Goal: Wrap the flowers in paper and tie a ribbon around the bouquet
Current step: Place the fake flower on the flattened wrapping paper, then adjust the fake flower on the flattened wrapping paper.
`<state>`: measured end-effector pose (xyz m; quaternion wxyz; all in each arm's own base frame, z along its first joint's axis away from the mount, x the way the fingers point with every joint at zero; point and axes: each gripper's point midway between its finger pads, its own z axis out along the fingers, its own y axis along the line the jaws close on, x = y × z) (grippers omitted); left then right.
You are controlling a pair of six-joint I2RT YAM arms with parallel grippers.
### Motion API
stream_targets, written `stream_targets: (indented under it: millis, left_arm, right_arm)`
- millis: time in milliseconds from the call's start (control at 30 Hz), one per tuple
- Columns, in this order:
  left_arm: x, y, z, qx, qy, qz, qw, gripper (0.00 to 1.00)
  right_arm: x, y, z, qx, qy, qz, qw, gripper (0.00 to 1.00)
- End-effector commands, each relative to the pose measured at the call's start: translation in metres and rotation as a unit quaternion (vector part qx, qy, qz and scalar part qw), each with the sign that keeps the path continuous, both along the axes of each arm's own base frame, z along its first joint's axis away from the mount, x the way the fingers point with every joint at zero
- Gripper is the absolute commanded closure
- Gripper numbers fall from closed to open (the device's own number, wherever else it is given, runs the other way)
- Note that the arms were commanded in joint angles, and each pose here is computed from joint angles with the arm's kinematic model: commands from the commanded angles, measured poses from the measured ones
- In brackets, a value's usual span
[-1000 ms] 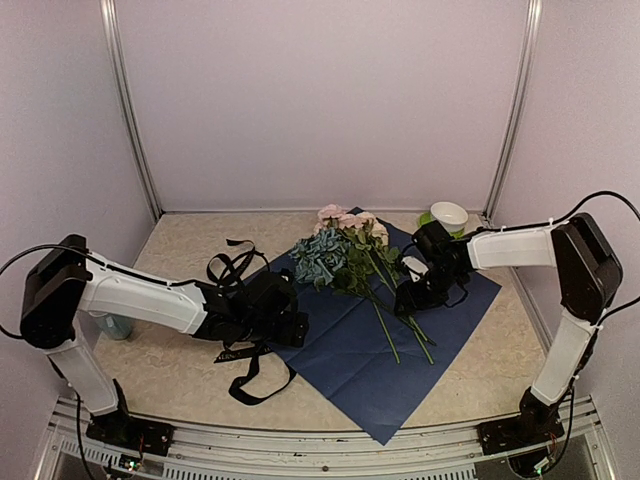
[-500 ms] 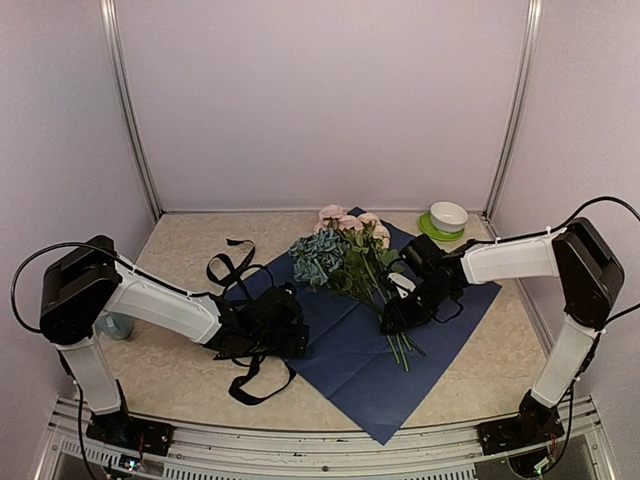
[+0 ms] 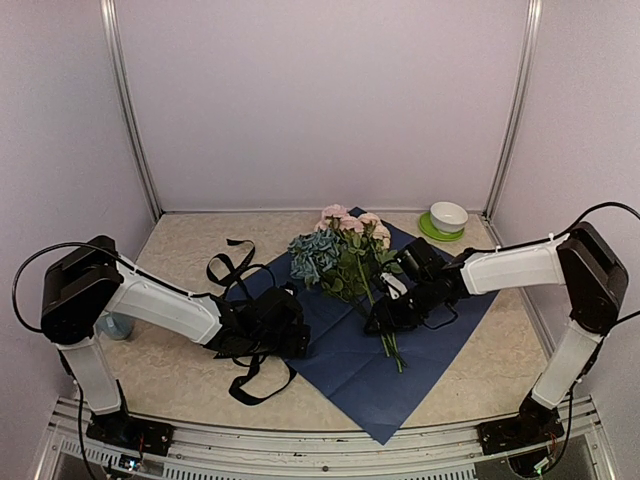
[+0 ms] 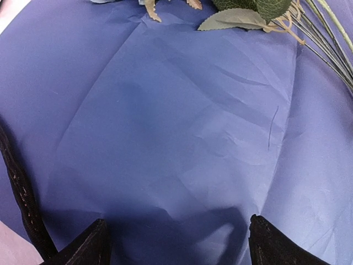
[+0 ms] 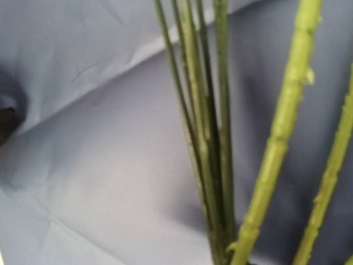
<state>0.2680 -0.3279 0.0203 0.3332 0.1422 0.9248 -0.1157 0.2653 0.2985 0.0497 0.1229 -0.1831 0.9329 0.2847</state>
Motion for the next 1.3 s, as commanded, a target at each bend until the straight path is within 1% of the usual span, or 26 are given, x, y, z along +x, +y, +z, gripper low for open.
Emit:
stream_targets:
  millis: [0,67,167,267,367,400,500,533,667,700,767,933,1033,1267]
  left_arm:
    - [-0.016,0.007,-0.018,0.022,0.031,-0.020,0.999,0.16]
    - [-0.014,0.005,-0.008,0.018,0.023,-0.023,0.999,0.16]
    - [-0.008,-0.002,0.016,0.016,0.001,-0.030,0.999,0.16]
    - [-0.005,-0.011,0.040,0.020,-0.018,-0.046,0.999,0.15]
    - [-0.001,-0.020,0.064,0.001,-0.030,-0.060,0.998,0.15]
    - [0.003,-0.020,0.070,-0.006,-0.033,-0.061,0.998,0.14]
    - [0.024,-0.013,0.084,-0.022,-0.033,-0.047,0.998,0.15]
    - [0.035,-0.006,0.084,-0.020,-0.031,-0.034,0.999,0.16]
    - [0.078,0.021,0.075,0.023,-0.031,0.023,0.999,0.28]
    - [0.086,0.022,0.070,0.036,-0.034,0.026,0.998,0.28]
    - [0.100,0.020,0.066,0.051,-0.042,0.027,0.997,0.28]
    - [0.135,0.015,0.055,0.058,-0.053,0.045,0.996,0.29]
    - [0.152,0.008,0.049,0.056,-0.060,0.054,0.995,0.29]
    - [0.174,-0.020,0.043,0.047,-0.077,0.033,0.995,0.30]
  right_arm:
    - [-0.004,0.007,0.018,0.031,-0.006,-0.012,0.999,0.51]
    - [-0.006,0.003,0.024,0.025,-0.012,-0.011,1.000,0.51]
    - [-0.001,-0.014,0.030,-0.014,-0.032,-0.022,0.999,0.48]
    - [0.011,-0.036,0.037,-0.036,-0.047,-0.047,0.997,0.47]
    - [0.028,-0.057,0.046,-0.041,-0.072,-0.068,0.994,0.47]
    - [0.034,-0.063,0.046,-0.045,-0.079,-0.076,0.993,0.47]
    - [0.047,-0.080,0.034,-0.088,-0.084,-0.096,0.988,0.51]
    - [0.049,-0.084,0.028,-0.104,-0.082,-0.099,0.986,0.53]
    - [0.045,-0.091,0.010,-0.132,-0.068,-0.096,0.984,0.73]
    - [0.041,-0.092,0.005,-0.135,-0.064,-0.093,0.984,0.78]
    - [0.033,-0.088,0.000,-0.133,-0.060,-0.082,0.986,0.83]
    - [0.015,-0.084,-0.015,-0.139,-0.045,-0.073,0.986,0.86]
    - [0.003,-0.075,-0.023,-0.129,-0.031,-0.060,0.989,0.86]
    - [-0.020,-0.048,-0.031,-0.117,-0.015,-0.019,0.993,0.86]
